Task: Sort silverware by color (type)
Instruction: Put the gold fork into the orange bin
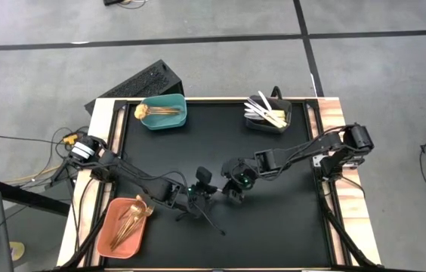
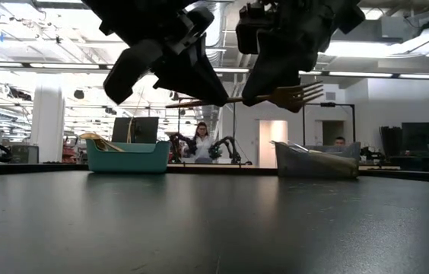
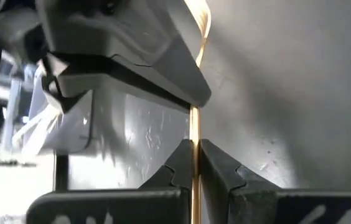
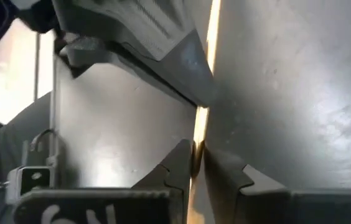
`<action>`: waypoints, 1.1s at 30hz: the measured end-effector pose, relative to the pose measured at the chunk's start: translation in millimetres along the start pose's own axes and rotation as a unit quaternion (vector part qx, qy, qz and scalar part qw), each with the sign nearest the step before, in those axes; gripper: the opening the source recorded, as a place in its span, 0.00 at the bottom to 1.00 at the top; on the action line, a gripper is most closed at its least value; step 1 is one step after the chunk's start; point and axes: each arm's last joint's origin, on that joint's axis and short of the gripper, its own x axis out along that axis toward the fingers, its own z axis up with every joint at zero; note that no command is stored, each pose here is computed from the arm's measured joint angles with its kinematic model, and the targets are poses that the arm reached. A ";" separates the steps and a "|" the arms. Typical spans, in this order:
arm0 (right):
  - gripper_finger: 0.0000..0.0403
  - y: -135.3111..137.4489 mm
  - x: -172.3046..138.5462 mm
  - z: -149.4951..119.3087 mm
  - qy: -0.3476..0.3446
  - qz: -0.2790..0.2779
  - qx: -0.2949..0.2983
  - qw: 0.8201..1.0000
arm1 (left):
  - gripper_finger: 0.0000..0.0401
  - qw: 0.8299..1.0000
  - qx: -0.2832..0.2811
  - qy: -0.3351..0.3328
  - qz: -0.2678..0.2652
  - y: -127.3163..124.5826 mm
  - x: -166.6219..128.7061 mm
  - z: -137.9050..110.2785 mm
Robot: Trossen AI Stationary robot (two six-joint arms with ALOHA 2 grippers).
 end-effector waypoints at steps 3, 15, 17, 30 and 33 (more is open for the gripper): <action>0.18 0.7 -2.5 0.9 -0.013 -0.015 -0.015 1.000 | 0.00 0.999 -0.050 0.007 0.015 0.9 0.1 -0.8; 0.19 22.4 -45.5 -1.8 -0.077 -0.092 -0.057 0.991 | 0.00 0.986 -0.158 0.032 0.031 -3.4 -2.8 -5.2; 0.19 27.5 -58.2 -4.0 -0.097 -0.118 -0.064 0.986 | 0.00 0.984 -0.170 0.030 0.033 -5.3 -4.4 -4.3; 0.19 42.1 -96.8 -39.2 -0.145 -0.291 -0.071 0.943 | 0.00 0.906 -0.408 0.031 0.110 -23.7 -98.4 -17.8; 0.19 41.1 -89.5 -41.4 -0.142 -0.309 -0.074 0.937 | 0.00 0.882 -0.461 0.029 0.091 -35.7 -133.7 -27.6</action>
